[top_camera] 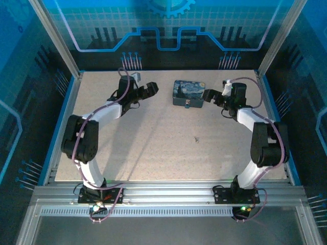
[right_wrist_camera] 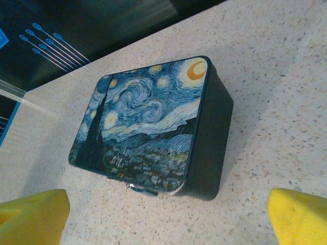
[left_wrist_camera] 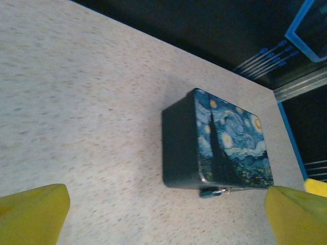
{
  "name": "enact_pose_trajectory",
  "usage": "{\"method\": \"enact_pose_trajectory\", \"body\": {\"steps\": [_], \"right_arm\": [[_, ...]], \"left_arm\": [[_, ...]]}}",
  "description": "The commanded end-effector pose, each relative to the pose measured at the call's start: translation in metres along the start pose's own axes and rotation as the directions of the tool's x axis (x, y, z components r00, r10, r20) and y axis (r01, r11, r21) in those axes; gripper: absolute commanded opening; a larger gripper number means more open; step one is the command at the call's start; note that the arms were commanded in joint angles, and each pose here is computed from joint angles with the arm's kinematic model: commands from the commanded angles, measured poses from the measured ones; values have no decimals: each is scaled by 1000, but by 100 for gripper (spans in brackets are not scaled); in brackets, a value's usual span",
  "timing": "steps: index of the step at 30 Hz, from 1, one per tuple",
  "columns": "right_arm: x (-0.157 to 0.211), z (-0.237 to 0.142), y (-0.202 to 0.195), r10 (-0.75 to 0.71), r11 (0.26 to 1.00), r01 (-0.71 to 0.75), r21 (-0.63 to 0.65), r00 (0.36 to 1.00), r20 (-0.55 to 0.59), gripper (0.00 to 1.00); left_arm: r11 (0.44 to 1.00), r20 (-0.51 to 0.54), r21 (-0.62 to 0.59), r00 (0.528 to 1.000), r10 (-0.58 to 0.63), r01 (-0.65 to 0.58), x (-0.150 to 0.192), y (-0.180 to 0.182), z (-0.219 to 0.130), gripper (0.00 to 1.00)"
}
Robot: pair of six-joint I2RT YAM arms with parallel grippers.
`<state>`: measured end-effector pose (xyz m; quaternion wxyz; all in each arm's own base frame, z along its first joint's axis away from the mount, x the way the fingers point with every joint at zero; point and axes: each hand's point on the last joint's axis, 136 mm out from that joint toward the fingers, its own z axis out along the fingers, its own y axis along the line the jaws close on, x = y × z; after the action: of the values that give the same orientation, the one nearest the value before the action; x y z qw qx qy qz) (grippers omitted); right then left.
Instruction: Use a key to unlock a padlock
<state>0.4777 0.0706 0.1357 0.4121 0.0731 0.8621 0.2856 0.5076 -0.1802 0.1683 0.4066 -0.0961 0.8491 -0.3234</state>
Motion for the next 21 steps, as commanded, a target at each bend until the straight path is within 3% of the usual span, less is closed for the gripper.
{"method": "enact_pose_trajectory", "body": {"steps": [1,9,21], "right_arm": [[-7,17,-3,74,996,-75,-43,997,-23,100],[-13,54,-15,121,991,-123,-60,992,-43,100],[-6,85,-7,102,988,-111,-104,990,-94,100]], "left_arm": [[998,-88,60,996,-5,10,14,-20,25,99],[992,-190,126,982,6,18,38,-39,83,97],[973,-267,223,964,11,51,62,-61,131,94]]}}
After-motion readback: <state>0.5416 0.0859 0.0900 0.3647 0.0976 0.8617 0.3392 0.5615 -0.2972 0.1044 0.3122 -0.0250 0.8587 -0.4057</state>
